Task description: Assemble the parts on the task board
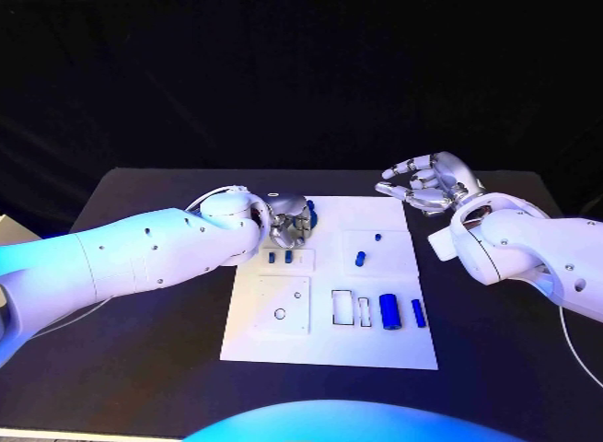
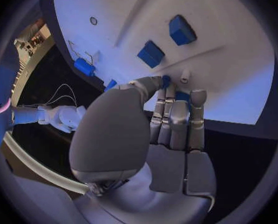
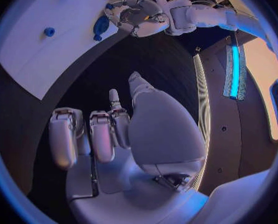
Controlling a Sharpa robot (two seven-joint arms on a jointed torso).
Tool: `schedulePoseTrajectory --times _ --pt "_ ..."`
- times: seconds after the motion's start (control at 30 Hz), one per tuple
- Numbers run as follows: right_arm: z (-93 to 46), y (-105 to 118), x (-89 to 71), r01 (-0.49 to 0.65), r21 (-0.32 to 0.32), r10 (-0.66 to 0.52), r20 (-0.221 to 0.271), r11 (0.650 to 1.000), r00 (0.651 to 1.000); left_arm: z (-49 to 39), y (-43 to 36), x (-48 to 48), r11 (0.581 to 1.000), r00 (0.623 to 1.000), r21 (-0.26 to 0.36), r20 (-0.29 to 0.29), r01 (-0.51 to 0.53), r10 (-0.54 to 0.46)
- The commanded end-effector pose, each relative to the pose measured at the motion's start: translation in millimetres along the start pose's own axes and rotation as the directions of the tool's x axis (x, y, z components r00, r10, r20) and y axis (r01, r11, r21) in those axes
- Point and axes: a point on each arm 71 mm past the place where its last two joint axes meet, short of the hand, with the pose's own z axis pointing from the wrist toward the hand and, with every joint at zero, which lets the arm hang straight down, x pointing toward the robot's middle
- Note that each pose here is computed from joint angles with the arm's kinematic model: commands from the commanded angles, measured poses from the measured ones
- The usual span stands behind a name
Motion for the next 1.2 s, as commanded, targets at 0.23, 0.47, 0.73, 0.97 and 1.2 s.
schedulePoseTrajectory --times 0.23,0.47,0.73,0.97,1.2 --pt "-0.3 1.4 0.9 0.008 -0.018 -0.008 -0.008 1.000 1.000 0.1 2.8 6.0 1.000 0.998 -0.019 -0.052 -0.022 0.021" --pt "-0.3 1.7 1.2 0.008 -0.019 -0.008 -0.009 1.000 1.000 -0.1 3.0 6.7 0.999 0.998 -0.019 -0.062 -0.027 0.026" --pt "-0.4 1.9 1.4 0.008 -0.020 -0.008 -0.010 1.000 1.000 -0.4 3.4 7.1 0.999 0.997 -0.020 -0.067 -0.029 0.028" --pt "-0.4 2.0 1.4 0.008 -0.020 -0.008 -0.010 1.000 1.000 -0.9 3.8 7.1 0.999 0.997 -0.020 -0.067 -0.030 0.028" --pt "-0.5 2.0 1.4 0.009 -0.020 -0.009 -0.010 1.000 1.000 -1.5 4.5 7.3 0.999 0.997 -0.019 -0.070 -0.030 0.028"
